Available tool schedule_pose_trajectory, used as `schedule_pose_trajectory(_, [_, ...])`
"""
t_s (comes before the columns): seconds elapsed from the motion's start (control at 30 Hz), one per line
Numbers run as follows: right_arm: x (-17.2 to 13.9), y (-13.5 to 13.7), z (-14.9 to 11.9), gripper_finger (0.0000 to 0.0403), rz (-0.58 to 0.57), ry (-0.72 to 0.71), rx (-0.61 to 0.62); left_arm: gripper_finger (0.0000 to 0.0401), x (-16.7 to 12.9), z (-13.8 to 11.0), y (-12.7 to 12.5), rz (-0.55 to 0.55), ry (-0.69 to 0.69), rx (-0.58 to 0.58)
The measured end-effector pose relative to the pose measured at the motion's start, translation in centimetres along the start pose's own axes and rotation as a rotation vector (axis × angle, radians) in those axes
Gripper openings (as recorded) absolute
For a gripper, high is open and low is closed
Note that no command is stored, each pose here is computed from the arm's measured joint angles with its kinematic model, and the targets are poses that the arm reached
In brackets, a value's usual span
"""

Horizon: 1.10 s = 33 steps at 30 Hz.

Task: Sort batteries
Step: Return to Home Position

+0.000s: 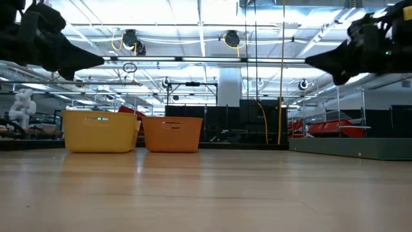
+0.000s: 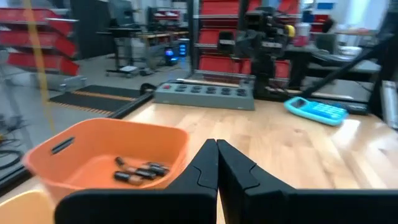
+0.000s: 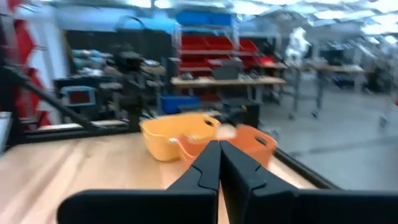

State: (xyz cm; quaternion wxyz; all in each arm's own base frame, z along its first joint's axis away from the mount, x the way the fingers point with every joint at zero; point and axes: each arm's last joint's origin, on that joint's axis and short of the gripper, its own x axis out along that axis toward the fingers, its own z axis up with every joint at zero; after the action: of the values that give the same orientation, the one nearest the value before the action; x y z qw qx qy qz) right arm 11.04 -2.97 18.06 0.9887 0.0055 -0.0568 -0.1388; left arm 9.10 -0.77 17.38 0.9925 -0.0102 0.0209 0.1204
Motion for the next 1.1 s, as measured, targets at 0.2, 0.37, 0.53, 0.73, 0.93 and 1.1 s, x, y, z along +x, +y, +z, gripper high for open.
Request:
schedule_pose_trajectory(0.2, [-0.53, 0.59, 0.4, 0.0, 0.133, -0.04, -0.038, 0.0003, -0.08, -0.04, -0.4, -0.091, 0.004, 0.029])
schedule_pose_trajectory(0.37, [-0.56, 0.59, 0.49, 0.0, 0.129, -0.051, -0.062, 0.0005, -0.08, -0.04, -0.4, -0.091, 0.003, 0.061])
schedule_pose_trajectory(0.53, [-0.57, 0.36, 0.92, 0.0, 0.055, -0.094, -0.062, 0.0006, -0.08, -0.04, -0.38, -0.084, 0.001, 0.121])
schedule_pose_trajectory(0.73, [-0.56, 0.02, 0.85, 0.0, -0.061, -0.085, -0.054, 0.0006, -0.08, -0.03, -0.34, -0.071, -0.001, 0.126])
schedule_pose_trajectory(0.93, [-0.57, 0.02, 0.88, 0.0, -0.058, -0.09, 0.0, 0.0006, -0.07, -0.05, -0.34, -0.07, 0.002, 0.086])
schedule_pose_trajectory(1.1, [-0.56, 0.02, 0.86, 0.0, -0.056, -0.088, 0.026, 0.0007, -0.08, -0.05, -0.33, -0.069, 0.002, 0.074])
